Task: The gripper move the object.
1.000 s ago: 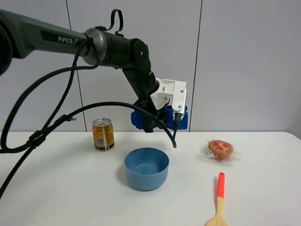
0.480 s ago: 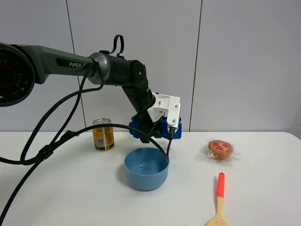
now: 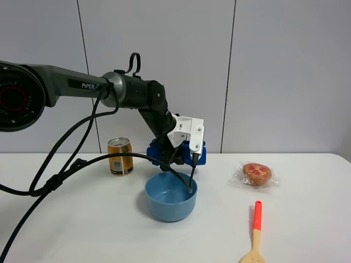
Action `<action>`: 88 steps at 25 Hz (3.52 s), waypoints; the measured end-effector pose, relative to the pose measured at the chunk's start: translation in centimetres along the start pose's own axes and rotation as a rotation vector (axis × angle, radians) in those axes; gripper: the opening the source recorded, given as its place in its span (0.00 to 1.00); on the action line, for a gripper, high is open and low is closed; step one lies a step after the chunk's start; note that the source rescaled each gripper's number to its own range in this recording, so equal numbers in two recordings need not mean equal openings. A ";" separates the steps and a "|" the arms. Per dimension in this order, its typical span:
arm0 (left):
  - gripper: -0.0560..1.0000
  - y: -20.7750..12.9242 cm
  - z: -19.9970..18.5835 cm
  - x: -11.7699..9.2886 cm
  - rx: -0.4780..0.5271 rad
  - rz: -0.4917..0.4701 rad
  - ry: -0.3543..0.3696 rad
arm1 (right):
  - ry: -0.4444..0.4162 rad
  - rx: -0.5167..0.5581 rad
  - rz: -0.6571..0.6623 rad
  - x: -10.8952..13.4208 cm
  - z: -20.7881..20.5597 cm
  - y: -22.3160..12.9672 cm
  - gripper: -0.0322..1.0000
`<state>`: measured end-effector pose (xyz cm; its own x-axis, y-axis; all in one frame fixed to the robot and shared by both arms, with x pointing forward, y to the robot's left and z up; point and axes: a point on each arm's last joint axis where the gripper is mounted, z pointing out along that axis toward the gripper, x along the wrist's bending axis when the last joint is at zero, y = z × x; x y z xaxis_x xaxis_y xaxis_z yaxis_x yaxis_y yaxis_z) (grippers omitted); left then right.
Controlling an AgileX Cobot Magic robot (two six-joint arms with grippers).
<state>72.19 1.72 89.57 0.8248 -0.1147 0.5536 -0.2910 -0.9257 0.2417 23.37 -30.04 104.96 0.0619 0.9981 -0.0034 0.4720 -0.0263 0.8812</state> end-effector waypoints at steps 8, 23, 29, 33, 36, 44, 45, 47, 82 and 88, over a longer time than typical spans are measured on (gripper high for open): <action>0.07 -0.3 0.3 -0.2 0.009 0.001 -0.005 | 0.000 0.000 0.000 0.0 0.0 0.0 1.00; 0.86 -0.4 0.3 -0.4 0.025 -0.362 -0.022 | 0.000 0.000 0.000 0.0 0.0 0.0 1.00; 0.99 -0.3 -0.4 0.2 0.034 -0.356 0.002 | 0.000 0.000 0.000 0.0 0.0 0.0 1.00; 0.99 -0.1 -1.1 0.6 0.033 -0.354 0.006 | 0.000 0.000 0.000 0.0 0.0 0.0 1.00; 0.99 0.5 -3.0 1.5 0.025 -0.350 0.017 | 0.000 0.000 0.000 0.0 0.0 0.0 1.00; 0.99 3.3 -15.4 6.0 -0.068 -0.598 0.110 | 0.000 0.000 0.000 0.0 0.0 0.0 1.00; 0.99 3.6 -17.3 6.3 -0.079 -0.647 0.117 | 0.000 0.000 0.000 0.0 0.0 0.0 1.00; 0.99 4.0 -20.7 6.8 -0.097 -0.724 0.133 | 0.000 0.000 0.000 0.0 0.0 0.0 1.00; 0.99 -13.7 -45.9 -18.1 0.410 -1.552 0.469 | 0.000 0.000 0.000 0.0 0.0 0.0 1.00; 0.99 -10.5 -48.3 -25.6 0.217 -1.705 0.660 | 0.000 0.000 0.000 0.0 0.0 0.0 1.00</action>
<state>30.73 31.78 111.33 -0.1960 0.9796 0.0447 0.6615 0.0984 0.7435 23.37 -30.04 104.96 0.0619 0.9981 -0.0034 0.4720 -0.0263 0.8812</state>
